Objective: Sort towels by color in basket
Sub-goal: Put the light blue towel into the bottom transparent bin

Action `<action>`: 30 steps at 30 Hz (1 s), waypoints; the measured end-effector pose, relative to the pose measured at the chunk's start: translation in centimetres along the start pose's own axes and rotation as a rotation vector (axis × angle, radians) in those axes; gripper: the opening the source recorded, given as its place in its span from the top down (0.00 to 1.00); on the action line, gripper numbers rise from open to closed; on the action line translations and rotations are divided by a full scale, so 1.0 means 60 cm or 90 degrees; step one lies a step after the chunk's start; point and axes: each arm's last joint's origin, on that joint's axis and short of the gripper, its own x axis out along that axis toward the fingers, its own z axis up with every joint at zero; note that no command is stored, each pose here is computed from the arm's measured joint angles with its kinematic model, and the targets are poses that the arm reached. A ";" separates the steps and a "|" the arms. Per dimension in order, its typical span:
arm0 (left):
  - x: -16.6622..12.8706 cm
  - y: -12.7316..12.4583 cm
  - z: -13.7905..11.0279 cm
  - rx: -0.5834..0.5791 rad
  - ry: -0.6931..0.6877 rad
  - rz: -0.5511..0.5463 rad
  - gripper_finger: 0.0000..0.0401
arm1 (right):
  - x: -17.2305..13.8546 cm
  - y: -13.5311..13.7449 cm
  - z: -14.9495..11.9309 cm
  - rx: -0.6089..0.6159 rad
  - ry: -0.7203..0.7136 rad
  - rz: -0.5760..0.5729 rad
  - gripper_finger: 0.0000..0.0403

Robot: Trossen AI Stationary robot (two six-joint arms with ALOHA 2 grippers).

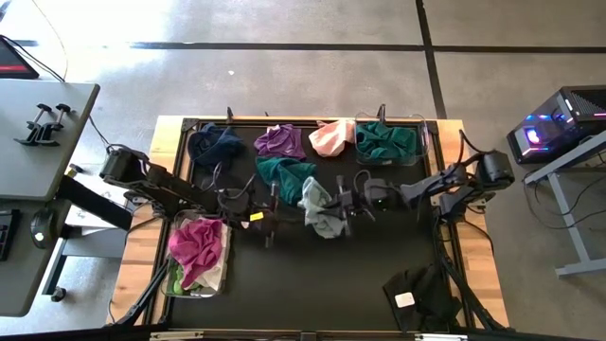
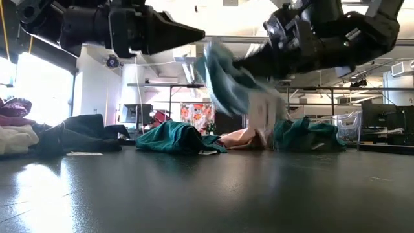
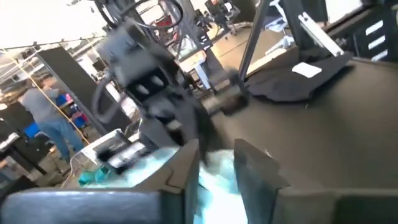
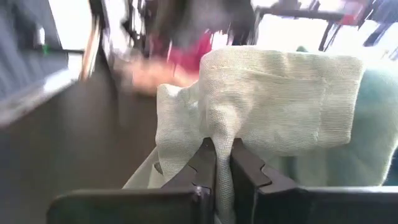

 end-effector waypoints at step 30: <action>0.062 -0.031 0.024 0.196 0.105 0.140 0.43 | 0.003 0.000 0.025 0.050 -0.073 0.084 0.96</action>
